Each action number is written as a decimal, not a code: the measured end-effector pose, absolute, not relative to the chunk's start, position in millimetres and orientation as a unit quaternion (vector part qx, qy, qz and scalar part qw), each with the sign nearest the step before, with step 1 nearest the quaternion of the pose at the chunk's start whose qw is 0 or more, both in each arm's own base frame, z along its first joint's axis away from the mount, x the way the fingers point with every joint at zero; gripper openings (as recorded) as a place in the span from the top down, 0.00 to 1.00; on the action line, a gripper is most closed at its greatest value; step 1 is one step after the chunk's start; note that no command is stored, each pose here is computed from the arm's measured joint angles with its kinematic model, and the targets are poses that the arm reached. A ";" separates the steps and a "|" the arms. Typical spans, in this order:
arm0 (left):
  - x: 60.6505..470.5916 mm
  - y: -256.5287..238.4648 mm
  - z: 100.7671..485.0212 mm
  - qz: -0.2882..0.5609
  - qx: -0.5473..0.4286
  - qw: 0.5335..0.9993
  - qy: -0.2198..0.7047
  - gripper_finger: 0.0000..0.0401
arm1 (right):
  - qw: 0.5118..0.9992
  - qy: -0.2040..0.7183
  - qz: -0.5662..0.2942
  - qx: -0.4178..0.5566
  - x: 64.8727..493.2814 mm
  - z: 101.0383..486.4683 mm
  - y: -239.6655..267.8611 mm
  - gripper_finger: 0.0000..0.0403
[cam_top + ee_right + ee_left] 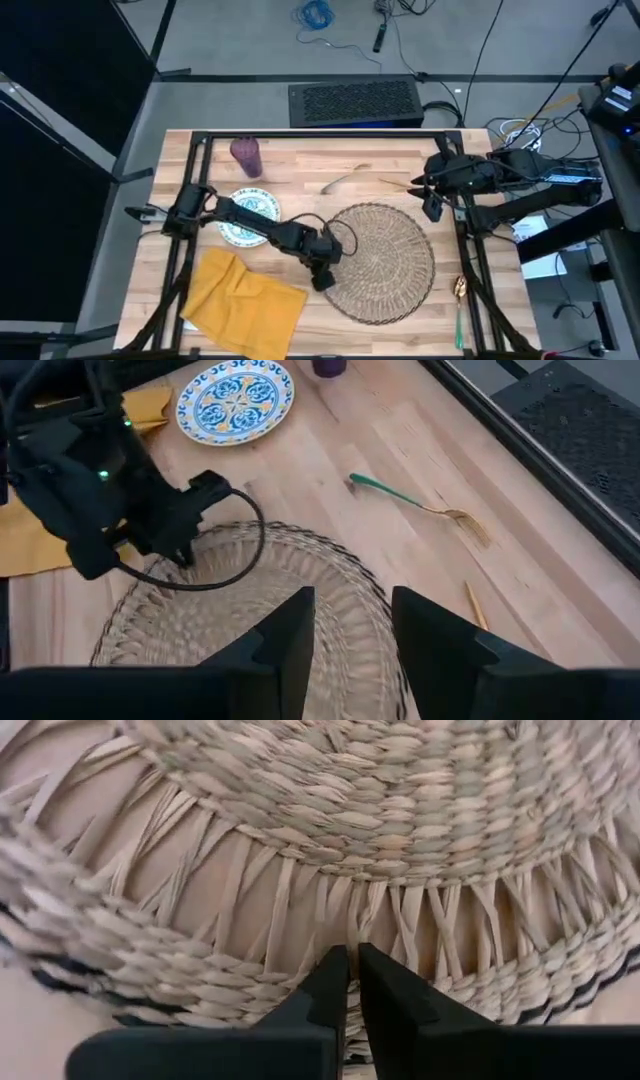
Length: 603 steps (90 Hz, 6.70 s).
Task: Set table place
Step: Move the brown placemat to the center of the table, then put the white plate on the brown placemat
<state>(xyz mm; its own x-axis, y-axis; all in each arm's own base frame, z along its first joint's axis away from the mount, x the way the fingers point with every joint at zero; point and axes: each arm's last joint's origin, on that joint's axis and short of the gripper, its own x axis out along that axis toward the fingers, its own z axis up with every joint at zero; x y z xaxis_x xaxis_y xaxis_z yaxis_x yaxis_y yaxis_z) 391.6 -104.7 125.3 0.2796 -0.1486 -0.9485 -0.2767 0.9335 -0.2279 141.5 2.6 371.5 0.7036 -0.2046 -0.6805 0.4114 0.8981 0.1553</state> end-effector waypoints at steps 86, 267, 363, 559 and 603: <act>340.6 -144.1 143.7 0.120 -0.129 0.714 0.678 0.97 | 0.910 0.344 -0.160 0.166 142.3 371.9 3.4 0.69; 108.6 -27.6 234.9 0.408 -0.474 0.707 0.331 0.97 | 0.942 0.264 -0.086 0.191 180.4 258.0 14.6 0.69; 173.4 -60.7 175.9 0.454 -0.458 0.685 0.339 0.97 | 0.960 0.216 -0.036 0.172 209.5 257.4 13.2 0.69; 119.2 19.3 258.6 0.480 -0.354 0.763 0.248 0.97 | 0.935 0.338 0.056 0.094 330.3 302.9 -31.7 1.00; 100.2 50.7 248.7 0.395 -0.351 0.727 0.439 0.97 | 0.934 0.335 0.027 0.117 323.5 297.6 -48.1 1.00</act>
<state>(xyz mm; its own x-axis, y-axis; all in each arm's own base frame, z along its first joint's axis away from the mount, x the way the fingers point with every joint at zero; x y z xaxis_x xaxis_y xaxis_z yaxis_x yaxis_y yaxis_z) 100.2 50.7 248.7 0.3023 0.2670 -0.9150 -0.8824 0.4415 -0.1627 323.5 -48.1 297.6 0.7735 0.1282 -0.6207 0.0284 0.9713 0.2360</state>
